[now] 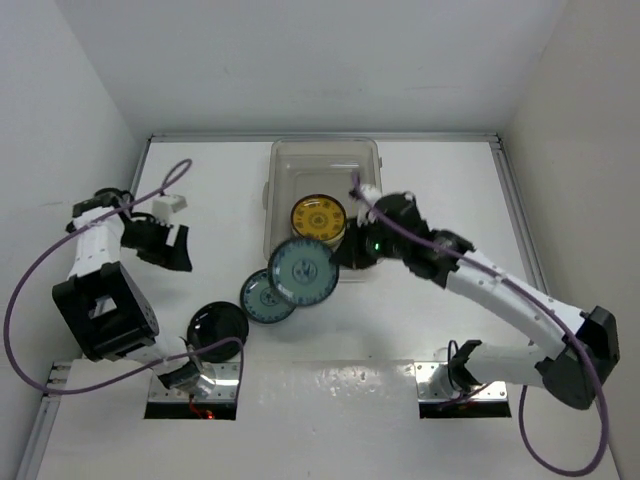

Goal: Place the plates into the plastic bin on the countertop

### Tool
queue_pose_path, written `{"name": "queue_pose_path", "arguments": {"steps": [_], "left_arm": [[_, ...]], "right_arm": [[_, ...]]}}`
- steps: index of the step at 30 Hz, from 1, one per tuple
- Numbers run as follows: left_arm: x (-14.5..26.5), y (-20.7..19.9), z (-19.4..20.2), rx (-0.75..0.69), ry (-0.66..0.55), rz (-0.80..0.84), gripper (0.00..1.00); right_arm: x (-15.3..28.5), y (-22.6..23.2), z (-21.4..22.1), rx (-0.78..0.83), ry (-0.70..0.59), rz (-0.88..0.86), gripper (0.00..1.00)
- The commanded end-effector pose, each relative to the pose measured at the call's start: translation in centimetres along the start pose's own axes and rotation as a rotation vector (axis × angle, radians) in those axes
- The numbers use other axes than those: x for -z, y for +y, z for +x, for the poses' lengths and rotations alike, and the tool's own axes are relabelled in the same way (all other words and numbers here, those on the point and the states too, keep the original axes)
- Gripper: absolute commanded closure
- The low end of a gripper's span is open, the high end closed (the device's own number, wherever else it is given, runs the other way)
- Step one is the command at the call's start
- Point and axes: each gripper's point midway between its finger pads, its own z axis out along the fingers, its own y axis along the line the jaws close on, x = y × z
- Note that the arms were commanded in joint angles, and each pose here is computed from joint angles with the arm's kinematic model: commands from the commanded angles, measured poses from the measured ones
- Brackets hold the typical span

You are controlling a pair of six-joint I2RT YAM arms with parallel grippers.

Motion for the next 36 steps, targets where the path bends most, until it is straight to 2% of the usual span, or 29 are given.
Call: {"name": "queue_pose_path", "arguments": {"steps": [1,2,4,9,11,12,13,14,16,17,18,20,24,26,27,28,29,31,32,33,34,35,36], "left_arm": [[-1.6,-2.7,1.6,-0.133,0.09,0.079,0.18],[-2.1,-2.7,1.5,-0.154,0.095,0.074,0.18],[-3.1,-3.6,2.3,-0.178,0.13,0.101,0.17],[-5.7,-4.4,4.0,-0.251,0.238,0.107,0.16],[-6.8,-4.5,4.3,-0.283,0.262,0.111,0.16],[-7.2,-4.8,5.0,-0.279,0.282,0.129,0.15],[-7.4,-4.8,5.1,-0.294,0.291,0.123,0.15],[-8.1,-4.6,5.4,-0.29,0.297,0.128,0.15],[-8.8,-4.5,6.7,-0.293,0.343,0.13,0.15],[-9.2,-4.4,6.8,-0.306,0.357,0.128,0.15],[-9.7,-4.6,7.6,-0.303,0.398,0.148,0.15],[-10.2,-4.7,8.1,-0.319,0.421,0.173,0.15],[-11.0,-6.3,10.2,-0.405,0.47,0.251,0.17],[-12.0,-6.2,11.1,-0.415,0.518,0.226,0.25],[-12.6,-6.2,11.0,-0.395,0.519,0.216,0.38],[-12.7,-6.3,11.5,-0.382,0.545,0.219,0.46],[-13.2,-6.3,12.1,-0.354,0.57,0.231,0.54],[-13.6,-6.6,12.0,-0.331,0.577,0.238,0.65],[-13.7,-6.5,11.8,-0.327,0.57,0.23,0.77],[-13.7,-6.5,11.8,-0.327,0.57,0.23,0.84],[-13.6,-6.5,11.6,-0.324,0.56,0.221,1.0],[-13.6,-6.2,11.3,-0.335,0.551,0.201,1.0],[-13.5,-6.0,10.6,-0.345,0.532,0.188,1.0]], "right_arm": [[-0.8,-4.2,-7.1,-0.049,-0.107,0.123,1.0],[-1.6,-8.1,-8.5,-0.117,-0.12,0.199,1.0],[-2.6,-10.8,-11.6,-0.181,-0.159,0.246,1.0],[-9.2,-16.3,-11.4,-0.257,-0.007,0.316,1.0],[-9.4,-16.6,-12.3,-0.267,0.006,0.318,1.0],[-10.4,-17.5,-11.1,-0.284,0.044,0.329,1.0],[-10.3,-18.5,-11.3,-0.298,0.041,0.342,0.96],[-10.8,-17.8,-10.8,-0.291,0.06,0.32,0.77],[-11.5,-18.5,-9.6,-0.307,0.105,0.321,0.54],[-11.5,-18.5,-9.6,-0.293,0.118,0.323,0.35],[-11.3,-18.4,-9.6,-0.287,0.12,0.33,0.29],[-10.7,-18.0,-9.9,-0.252,0.116,0.33,0.21],[-8.8,-17.4,-11.0,-0.214,0.072,0.345,0.2],[-7.4,-17.2,-11.5,-0.202,0.037,0.36,0.2],[-7.3,-17.1,-11.5,-0.203,0.027,0.361,0.2],[-5.8,-16.5,-12.6,-0.195,-0.019,0.361,0.19],[-5.8,-17.0,-11.5,-0.206,-0.006,0.373,0.18],[-4.5,-16.5,-12.6,-0.209,-0.057,0.371,0.18],[-3.3,-16.1,-12.9,-0.212,-0.091,0.376,0.18],[-3.1,-16.2,-12.6,-0.22,-0.105,0.376,0.18],[-2.5,-16.7,-12.1,-0.233,-0.112,0.396,0.18],[-1.3,-16.0,-13.3,-0.227,-0.167,0.384,0.18],[-1.3,-16.3,-12.3,-0.241,-0.16,0.389,0.18]]}}
